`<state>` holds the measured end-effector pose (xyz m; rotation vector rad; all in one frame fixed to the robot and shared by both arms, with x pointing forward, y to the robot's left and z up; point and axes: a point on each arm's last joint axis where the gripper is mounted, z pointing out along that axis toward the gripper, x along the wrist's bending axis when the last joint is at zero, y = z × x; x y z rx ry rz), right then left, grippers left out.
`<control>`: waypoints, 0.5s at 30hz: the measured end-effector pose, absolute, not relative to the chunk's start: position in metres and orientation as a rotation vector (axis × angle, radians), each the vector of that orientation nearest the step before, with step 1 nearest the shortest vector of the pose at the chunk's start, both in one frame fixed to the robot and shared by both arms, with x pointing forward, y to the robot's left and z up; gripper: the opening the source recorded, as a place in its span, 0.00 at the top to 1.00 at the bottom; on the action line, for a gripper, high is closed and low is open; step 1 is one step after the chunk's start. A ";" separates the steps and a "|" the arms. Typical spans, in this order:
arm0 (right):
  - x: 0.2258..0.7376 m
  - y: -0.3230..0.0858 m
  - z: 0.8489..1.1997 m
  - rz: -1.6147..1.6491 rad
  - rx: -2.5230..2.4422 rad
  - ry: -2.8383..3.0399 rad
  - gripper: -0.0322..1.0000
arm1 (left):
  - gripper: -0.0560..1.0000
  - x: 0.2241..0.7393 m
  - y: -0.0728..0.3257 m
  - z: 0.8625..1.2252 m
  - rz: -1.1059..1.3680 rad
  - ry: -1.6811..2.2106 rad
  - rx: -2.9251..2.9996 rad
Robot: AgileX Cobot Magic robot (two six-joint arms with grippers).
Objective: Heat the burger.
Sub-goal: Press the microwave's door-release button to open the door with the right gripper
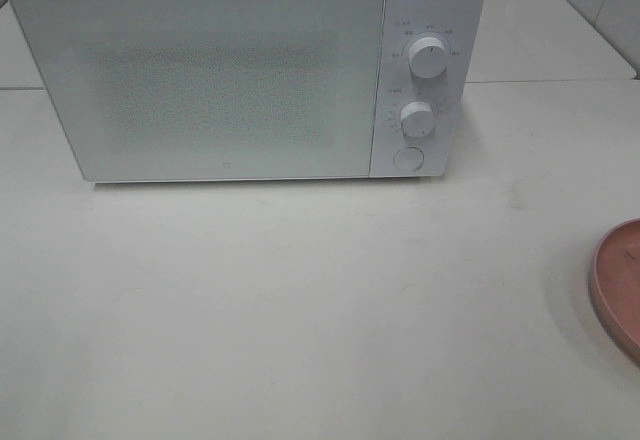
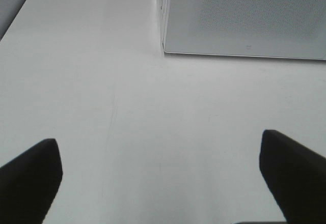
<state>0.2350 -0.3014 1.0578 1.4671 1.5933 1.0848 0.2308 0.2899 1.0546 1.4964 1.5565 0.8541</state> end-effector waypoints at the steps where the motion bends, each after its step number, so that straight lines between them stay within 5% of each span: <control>1: 0.235 -0.301 1.058 1.085 1.467 1.593 0.24 | 0.03 0.231 0.290 1.055 0.854 1.556 1.496; 15: 0.235 -0.301 1.058 1.085 1.467 1.593 0.25 | 0.03 0.231 0.290 1.055 0.854 1.556 1.496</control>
